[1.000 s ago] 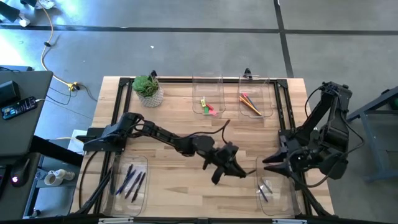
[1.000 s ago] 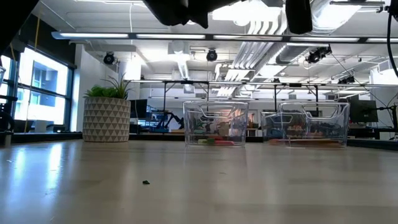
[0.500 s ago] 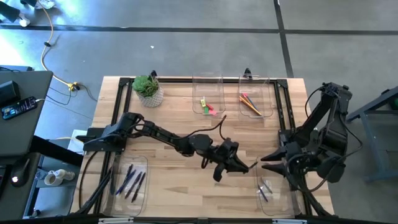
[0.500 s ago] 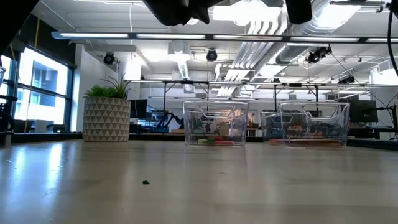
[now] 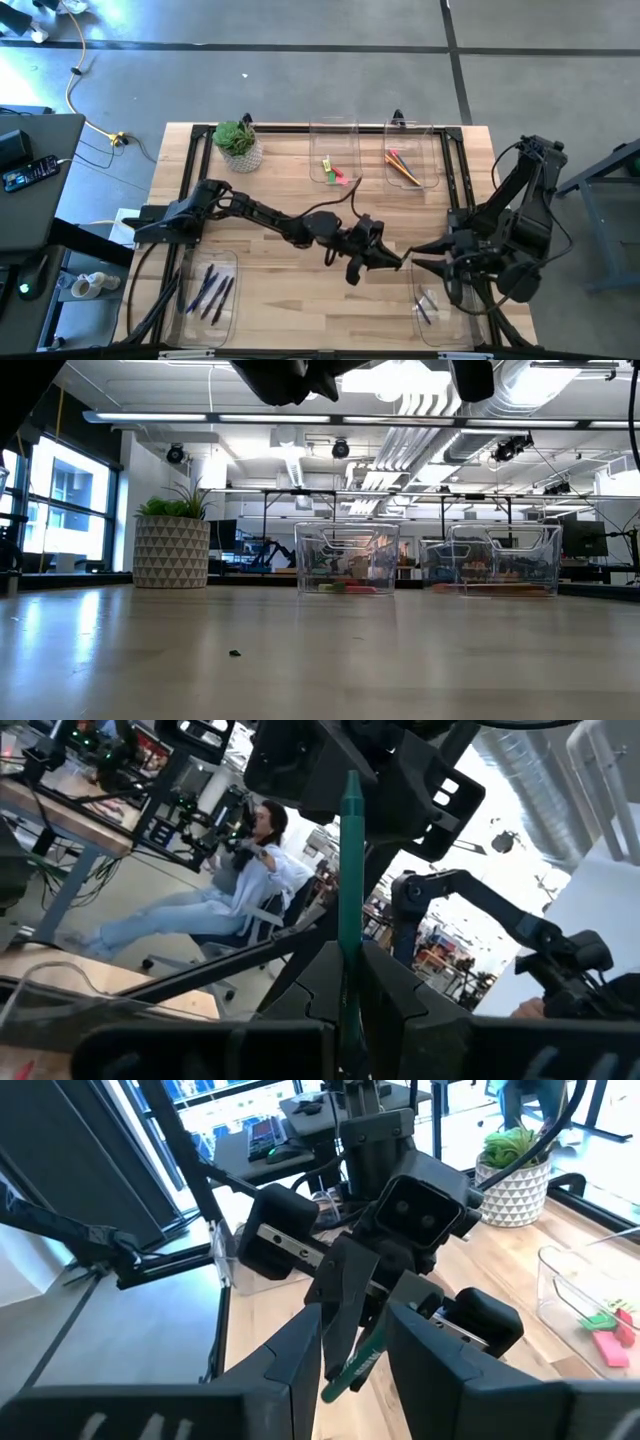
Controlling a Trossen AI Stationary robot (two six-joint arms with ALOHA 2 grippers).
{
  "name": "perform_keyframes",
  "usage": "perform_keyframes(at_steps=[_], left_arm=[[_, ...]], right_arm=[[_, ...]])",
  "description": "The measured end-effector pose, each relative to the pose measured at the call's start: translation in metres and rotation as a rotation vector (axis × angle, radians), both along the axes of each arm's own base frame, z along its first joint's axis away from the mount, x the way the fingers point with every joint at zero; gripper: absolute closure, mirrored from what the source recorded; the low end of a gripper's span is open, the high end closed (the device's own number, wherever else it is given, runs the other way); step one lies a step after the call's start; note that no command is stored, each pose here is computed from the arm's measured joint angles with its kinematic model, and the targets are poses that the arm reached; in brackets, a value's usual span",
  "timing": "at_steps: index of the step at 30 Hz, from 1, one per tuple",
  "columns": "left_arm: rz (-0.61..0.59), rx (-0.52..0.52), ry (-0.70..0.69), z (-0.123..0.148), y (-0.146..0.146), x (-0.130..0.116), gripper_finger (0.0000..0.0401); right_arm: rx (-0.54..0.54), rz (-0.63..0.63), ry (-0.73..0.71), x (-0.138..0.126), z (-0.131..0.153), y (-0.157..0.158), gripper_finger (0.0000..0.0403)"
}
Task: Sort crayons/erasers/pens/pencils in bins
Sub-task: Put the green crayon into the bottom right transparent bin
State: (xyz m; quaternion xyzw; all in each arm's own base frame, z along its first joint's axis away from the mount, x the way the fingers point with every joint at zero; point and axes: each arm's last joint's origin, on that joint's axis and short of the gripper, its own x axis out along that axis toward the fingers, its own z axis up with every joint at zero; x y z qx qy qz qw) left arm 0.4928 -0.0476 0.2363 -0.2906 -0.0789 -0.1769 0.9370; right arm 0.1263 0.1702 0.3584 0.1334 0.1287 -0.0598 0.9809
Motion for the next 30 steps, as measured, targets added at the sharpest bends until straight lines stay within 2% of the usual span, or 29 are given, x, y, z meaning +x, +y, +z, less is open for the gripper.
perform_keyframes(at_steps=[19,30], left_arm=[[0.014,-0.004,-0.002,0.0,0.0,0.0,0.0396],[0.017,0.022,-0.008,0.0,0.0,0.0,0.0396]], right_arm=[[0.052,0.017,-0.029,-0.01,0.012,-0.014,0.0295],[0.072,-0.02,0.027,-0.005,0.0,-0.01,0.0295]])
